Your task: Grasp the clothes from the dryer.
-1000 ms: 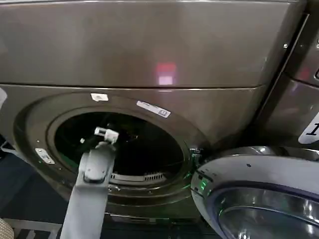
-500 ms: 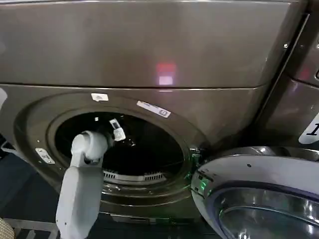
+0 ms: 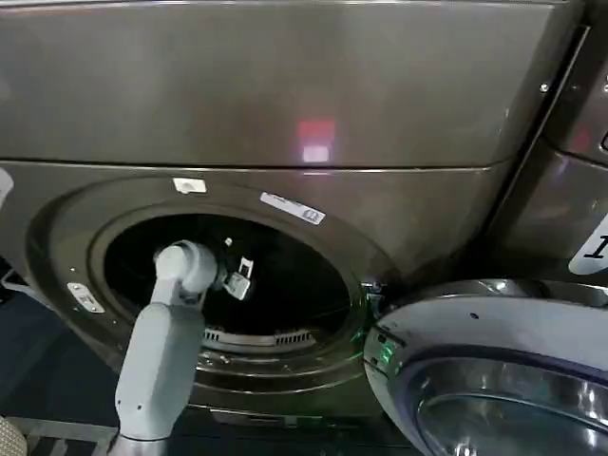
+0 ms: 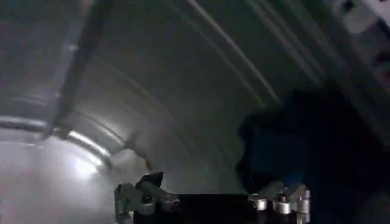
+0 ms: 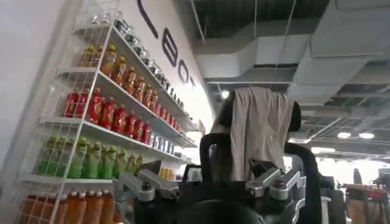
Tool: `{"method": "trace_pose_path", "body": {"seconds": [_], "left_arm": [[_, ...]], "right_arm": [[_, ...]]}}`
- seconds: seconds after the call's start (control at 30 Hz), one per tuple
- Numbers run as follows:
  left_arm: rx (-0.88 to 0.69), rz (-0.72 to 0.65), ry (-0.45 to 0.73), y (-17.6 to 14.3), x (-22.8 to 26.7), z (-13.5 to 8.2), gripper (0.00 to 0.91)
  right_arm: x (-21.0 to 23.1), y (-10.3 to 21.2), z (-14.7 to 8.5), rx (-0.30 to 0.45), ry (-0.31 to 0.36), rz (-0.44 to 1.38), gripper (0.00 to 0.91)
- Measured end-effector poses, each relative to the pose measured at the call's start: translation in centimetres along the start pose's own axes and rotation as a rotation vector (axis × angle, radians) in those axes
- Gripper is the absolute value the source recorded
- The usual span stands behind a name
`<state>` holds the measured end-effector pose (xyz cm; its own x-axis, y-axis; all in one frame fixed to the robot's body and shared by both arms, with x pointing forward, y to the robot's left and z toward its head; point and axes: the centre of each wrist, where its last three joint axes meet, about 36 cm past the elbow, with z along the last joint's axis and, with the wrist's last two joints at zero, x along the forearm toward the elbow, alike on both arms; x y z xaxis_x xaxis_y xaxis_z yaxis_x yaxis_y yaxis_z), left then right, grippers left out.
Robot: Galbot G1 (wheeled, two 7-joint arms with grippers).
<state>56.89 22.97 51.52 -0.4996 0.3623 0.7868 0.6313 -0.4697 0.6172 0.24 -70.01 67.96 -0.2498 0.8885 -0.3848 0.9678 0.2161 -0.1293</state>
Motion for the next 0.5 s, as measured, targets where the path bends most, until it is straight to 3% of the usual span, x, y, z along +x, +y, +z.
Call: {"method": "trace_pose_path", "body": {"seconds": [0.5], "left_arm": [[0.058, 0.089, -0.052, -1.0, -3.6, 1.3, 0.907]], "right_arm": [[0.0, 0.2, 0.2, 0.003, -0.001, -0.008, 0.907]]}}
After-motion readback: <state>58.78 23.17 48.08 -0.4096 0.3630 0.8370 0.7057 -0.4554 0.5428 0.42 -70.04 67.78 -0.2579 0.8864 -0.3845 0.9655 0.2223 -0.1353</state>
